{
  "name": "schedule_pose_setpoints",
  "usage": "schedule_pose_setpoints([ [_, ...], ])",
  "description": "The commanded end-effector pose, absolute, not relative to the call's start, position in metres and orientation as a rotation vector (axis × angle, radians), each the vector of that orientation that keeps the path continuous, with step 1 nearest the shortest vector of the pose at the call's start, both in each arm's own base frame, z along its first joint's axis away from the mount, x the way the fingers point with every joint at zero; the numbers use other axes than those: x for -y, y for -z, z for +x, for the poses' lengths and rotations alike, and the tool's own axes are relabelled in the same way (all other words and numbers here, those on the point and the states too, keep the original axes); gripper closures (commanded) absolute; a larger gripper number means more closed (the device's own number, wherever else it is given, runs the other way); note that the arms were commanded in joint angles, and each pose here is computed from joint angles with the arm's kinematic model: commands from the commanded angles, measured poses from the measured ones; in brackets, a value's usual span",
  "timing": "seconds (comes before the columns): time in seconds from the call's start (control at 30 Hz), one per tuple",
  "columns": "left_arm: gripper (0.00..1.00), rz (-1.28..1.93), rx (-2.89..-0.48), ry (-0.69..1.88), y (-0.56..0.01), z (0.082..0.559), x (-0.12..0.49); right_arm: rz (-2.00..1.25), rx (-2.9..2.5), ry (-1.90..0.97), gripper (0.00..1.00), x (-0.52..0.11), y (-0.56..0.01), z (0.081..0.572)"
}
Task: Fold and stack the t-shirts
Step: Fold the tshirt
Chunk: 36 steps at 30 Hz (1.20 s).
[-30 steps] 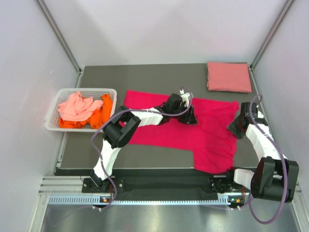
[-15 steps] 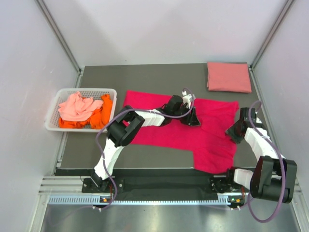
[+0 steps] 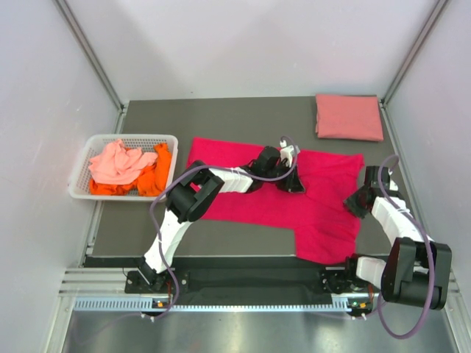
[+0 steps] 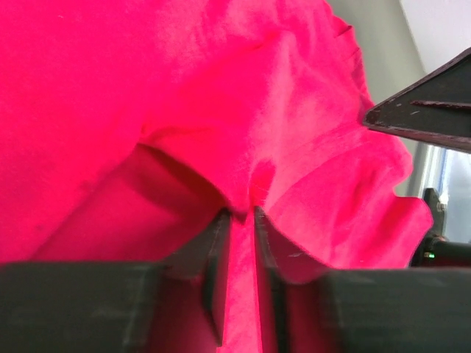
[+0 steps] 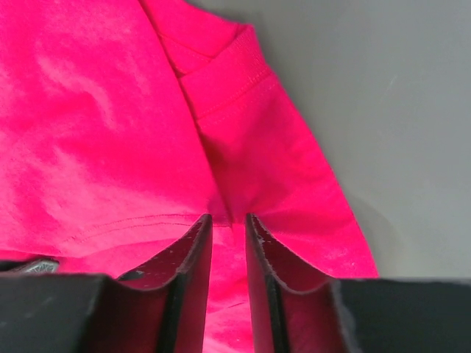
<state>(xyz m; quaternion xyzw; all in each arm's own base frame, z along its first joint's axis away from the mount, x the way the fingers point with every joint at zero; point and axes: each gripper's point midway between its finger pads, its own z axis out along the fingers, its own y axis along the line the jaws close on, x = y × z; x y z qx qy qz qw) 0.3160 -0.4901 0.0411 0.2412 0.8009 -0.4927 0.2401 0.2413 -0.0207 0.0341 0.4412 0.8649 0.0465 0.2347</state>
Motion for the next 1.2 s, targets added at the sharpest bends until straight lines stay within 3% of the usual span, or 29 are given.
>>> schedule_pose_setpoints([
  [0.0, 0.82, 0.708, -2.088, 1.428, -0.073, 0.314, 0.505, 1.214, -2.308, -0.162, 0.77, 0.023, -0.042, 0.250],
  [0.03, 0.92, 0.706, -2.081, 1.432, -0.079, 0.315, 0.506, 1.214, -2.308, -0.161, 0.80, 0.023, -0.042, 0.250],
  [0.1, 0.99, 0.687, -2.103, 1.435, -0.082, 0.314, 0.505, 1.204, -2.297, -0.173, 0.89, 0.023, -0.043, 0.252],
  [0.27, 1.00, 0.670, -2.148, 1.473, -0.096, 0.310, 0.507, 1.199, -2.288, -0.183, 1.00, 0.023, -0.044, 0.251],
  [0.5, 1.00, 0.635, -2.235, 1.444, -0.108, 0.312, 0.506, 1.178, -2.249, -0.161, 1.00, 0.032, -0.058, 0.251],
  [0.87, 1.00, 0.578, -2.454, 1.381, -0.081, 0.309, 0.485, 1.170, -2.229, -0.138, 1.00, 0.039, -0.076, 0.242],
  [1.17, 1.00, 0.584, -2.488, 1.363, -0.090, 0.309, 0.475, 1.161, -2.201, -0.200, 1.00, 0.031, -0.085, 0.237],
])
